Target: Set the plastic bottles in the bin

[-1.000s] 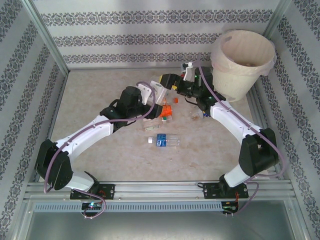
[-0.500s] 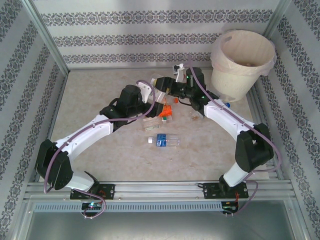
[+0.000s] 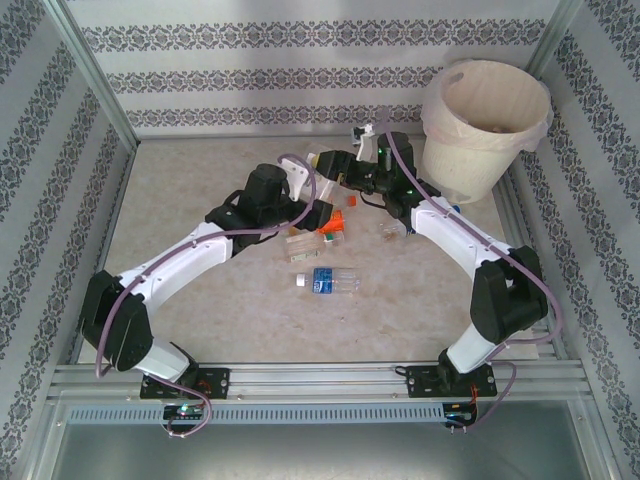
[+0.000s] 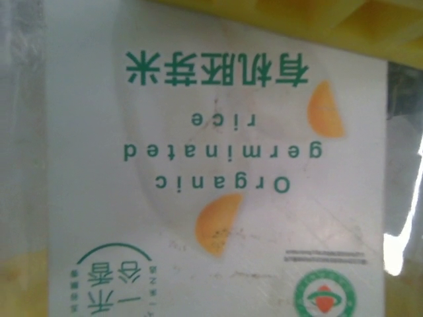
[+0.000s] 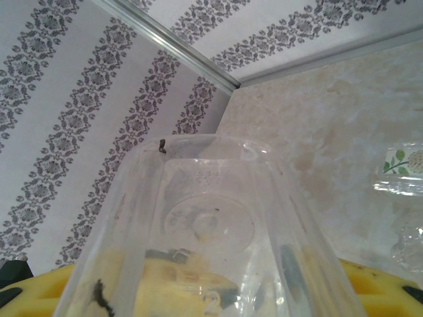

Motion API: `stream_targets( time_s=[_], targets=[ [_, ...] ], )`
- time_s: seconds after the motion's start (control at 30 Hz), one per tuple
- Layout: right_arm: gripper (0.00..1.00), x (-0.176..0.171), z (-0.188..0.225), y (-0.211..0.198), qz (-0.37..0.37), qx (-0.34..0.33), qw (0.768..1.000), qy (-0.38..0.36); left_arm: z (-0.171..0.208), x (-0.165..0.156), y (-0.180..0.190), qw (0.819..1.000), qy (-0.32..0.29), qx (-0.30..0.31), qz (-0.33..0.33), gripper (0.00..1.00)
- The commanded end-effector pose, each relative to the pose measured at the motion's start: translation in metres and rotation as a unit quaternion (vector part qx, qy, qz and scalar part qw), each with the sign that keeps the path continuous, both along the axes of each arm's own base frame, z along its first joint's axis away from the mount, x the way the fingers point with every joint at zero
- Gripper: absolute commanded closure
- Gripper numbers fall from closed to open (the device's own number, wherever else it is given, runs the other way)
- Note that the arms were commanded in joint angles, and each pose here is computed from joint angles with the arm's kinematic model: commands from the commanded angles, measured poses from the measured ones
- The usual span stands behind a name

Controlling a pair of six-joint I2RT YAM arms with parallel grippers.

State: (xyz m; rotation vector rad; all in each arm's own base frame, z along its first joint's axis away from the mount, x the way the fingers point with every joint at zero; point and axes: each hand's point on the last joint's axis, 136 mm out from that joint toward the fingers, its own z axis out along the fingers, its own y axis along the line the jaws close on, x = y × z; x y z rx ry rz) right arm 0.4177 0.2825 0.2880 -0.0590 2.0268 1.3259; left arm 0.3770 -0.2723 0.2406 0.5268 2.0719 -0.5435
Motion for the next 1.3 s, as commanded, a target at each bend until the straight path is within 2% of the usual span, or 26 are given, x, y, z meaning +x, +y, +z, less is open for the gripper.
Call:
stream_targets(
  time_s=[0.0,0.17,0.3,0.47,0.57,0.7,0.9,1.13,1.27],
  targets=[
    [0.59,0.016,0.005,-0.020,-0.055,-0.013,0.998,-0.023,0.025,-0.004,-0.013,0.999,-0.021,-0.025,-0.023,0.00],
    [0.60,0.030,0.015,-0.045,-0.095,-0.008,0.995,-0.033,0.038,-0.011,-0.012,0.998,-0.036,-0.050,-0.029,0.00],
    [0.61,0.039,0.024,-0.069,-0.125,-0.009,0.991,-0.045,0.051,-0.015,-0.001,0.996,-0.059,-0.072,-0.009,0.00],
    [0.62,0.046,0.042,-0.105,-0.173,-0.019,0.982,-0.072,0.066,-0.008,0.036,0.988,-0.091,-0.090,0.084,0.00],
    [0.62,0.048,0.053,-0.130,-0.206,-0.026,0.974,-0.087,0.067,0.000,0.073,0.974,-0.101,-0.088,0.185,0.00],
    [0.62,0.049,0.065,-0.161,-0.248,-0.029,0.963,-0.100,0.056,0.003,0.123,0.943,-0.096,-0.077,0.308,0.00],
    [0.62,0.053,0.084,-0.200,-0.302,-0.037,0.945,-0.121,0.021,0.000,0.172,0.901,-0.045,-0.056,0.427,0.00],
    [0.62,0.071,0.109,-0.235,-0.355,-0.029,0.924,-0.138,-0.019,0.001,0.193,0.876,0.014,-0.030,0.481,0.00],
    [0.62,0.086,0.128,-0.255,-0.387,-0.013,0.910,-0.152,-0.030,0.003,0.192,0.874,0.034,-0.006,0.485,0.00]
  ],
)
